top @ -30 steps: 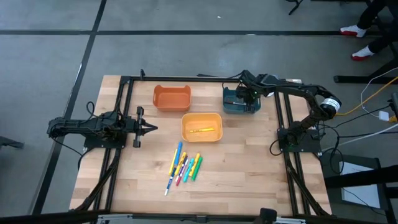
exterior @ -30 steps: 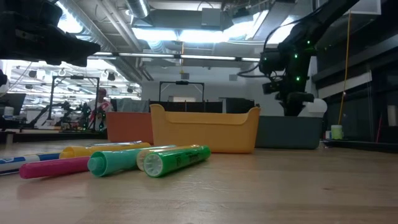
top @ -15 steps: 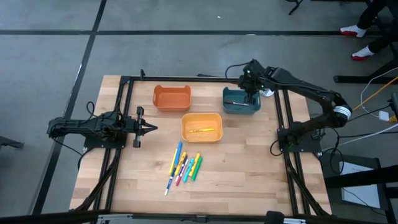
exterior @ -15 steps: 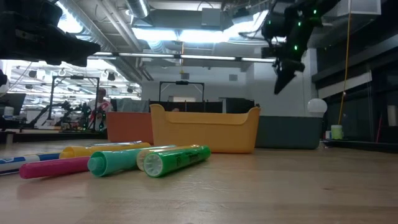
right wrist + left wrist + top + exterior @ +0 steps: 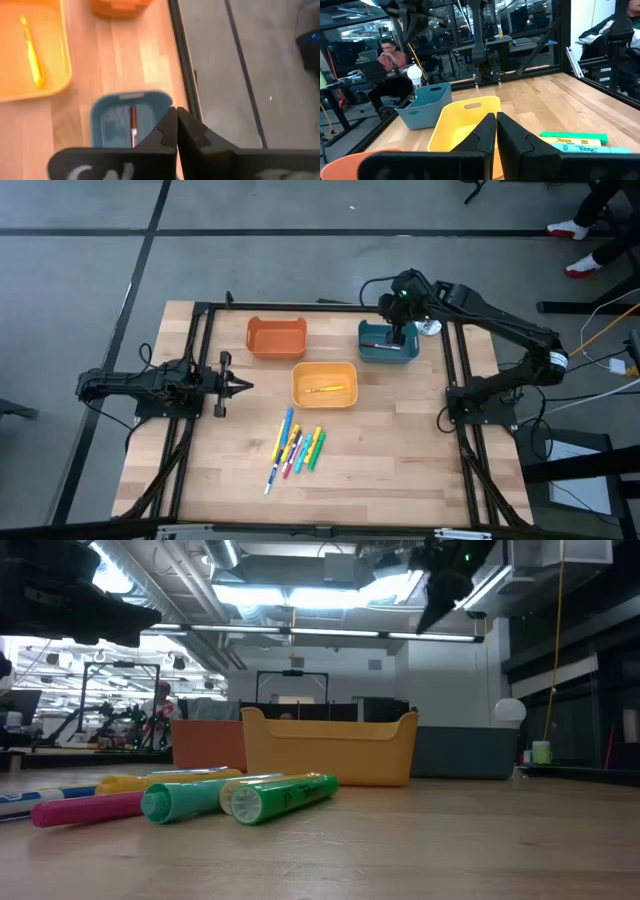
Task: Pick & Place Markers
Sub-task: Put the big green highlighter pen into the orange bin
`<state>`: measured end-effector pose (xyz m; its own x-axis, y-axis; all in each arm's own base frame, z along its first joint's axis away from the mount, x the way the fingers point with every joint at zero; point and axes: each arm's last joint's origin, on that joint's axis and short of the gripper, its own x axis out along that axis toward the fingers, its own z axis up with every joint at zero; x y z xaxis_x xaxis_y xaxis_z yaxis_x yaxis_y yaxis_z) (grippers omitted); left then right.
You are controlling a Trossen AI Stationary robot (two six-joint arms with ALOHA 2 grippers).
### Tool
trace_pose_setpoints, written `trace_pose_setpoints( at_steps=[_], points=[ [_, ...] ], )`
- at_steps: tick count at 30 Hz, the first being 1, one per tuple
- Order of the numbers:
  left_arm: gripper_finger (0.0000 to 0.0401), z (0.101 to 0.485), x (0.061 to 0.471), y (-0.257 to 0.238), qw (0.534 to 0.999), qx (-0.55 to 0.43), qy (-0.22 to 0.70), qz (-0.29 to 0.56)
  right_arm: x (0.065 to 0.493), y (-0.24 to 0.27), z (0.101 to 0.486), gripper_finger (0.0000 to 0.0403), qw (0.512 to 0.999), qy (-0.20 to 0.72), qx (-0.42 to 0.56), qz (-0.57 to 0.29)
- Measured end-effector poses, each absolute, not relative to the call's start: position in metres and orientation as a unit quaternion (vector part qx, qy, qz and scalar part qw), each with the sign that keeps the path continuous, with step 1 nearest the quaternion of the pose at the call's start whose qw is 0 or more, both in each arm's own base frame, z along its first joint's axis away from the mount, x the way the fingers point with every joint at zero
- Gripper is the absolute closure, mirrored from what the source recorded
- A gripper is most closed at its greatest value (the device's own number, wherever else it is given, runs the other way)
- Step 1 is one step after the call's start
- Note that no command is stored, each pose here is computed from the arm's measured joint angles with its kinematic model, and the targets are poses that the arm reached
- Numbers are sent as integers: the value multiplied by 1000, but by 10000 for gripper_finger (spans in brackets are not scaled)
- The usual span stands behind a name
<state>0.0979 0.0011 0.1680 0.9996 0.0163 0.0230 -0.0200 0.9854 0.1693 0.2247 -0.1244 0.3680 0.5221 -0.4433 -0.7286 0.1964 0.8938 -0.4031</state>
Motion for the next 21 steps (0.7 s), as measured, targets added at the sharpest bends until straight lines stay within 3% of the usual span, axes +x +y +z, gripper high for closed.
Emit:
trace_pose_setpoints(
  at_steps=[9,21],
  points=[
    [392,168,98,1,996,85,-11,9,237,-93,395,403,889,402,-163,-147],
    [393,168,98,1,996,85,-11,9,250,-46,396,403,899,384,-200,-62]
  ],
)
